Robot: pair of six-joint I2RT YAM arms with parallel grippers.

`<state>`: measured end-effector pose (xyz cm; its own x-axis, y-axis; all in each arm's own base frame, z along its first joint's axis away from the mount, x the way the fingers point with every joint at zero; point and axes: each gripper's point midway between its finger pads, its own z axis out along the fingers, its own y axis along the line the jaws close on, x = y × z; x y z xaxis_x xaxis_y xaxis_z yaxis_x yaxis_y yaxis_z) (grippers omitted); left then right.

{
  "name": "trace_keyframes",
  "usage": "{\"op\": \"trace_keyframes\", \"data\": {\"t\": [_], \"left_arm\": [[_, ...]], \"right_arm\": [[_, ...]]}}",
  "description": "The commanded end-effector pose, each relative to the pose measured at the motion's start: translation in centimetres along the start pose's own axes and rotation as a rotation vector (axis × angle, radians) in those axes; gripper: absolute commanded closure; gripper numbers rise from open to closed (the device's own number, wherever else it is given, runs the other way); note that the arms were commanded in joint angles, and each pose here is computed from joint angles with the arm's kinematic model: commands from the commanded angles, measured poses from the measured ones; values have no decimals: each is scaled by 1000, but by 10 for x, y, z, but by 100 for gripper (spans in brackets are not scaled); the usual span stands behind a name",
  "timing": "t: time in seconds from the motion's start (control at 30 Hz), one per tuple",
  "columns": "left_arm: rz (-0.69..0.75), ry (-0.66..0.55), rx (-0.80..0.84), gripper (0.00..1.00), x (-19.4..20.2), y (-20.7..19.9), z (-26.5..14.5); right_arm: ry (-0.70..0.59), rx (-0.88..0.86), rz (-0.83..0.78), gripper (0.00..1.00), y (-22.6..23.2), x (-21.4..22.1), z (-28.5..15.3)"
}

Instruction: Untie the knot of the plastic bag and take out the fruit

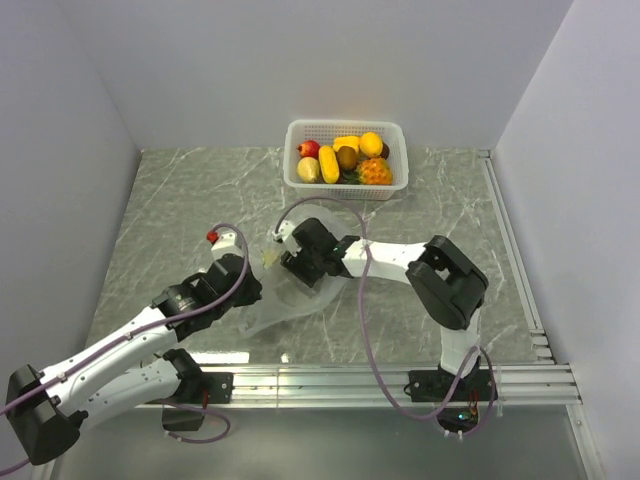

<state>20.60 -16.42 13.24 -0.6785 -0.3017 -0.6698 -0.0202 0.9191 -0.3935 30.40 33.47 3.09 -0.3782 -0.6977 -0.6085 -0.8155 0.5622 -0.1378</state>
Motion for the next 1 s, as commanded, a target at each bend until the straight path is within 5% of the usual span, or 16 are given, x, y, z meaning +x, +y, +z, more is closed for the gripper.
{"op": "trace_keyframes", "data": {"t": [0.0,0.1,0.23,0.33,0.77,0.97], "left_arm": [[11,1,21,99,-4,-6,-2],[15,6,18,99,-2,-6,1],[15,5,-9,99,-1,-2,4],[13,-17,-35,99,-6,1,5],[54,-101,-126,99,-40,2,8],[45,-88,-126,99,-36,4,12]], "right_arm": [[-24,41,2,32,-14,-11,13],[-24,40,10,41,-12,-6,19],[-50,6,12,91,-4,-10,7],[-98,-44,-5,100,9,-19,-18],[-366,-463,-74,100,83,-55,-158],[-630,-622,-105,100,105,-97,-223]]}}
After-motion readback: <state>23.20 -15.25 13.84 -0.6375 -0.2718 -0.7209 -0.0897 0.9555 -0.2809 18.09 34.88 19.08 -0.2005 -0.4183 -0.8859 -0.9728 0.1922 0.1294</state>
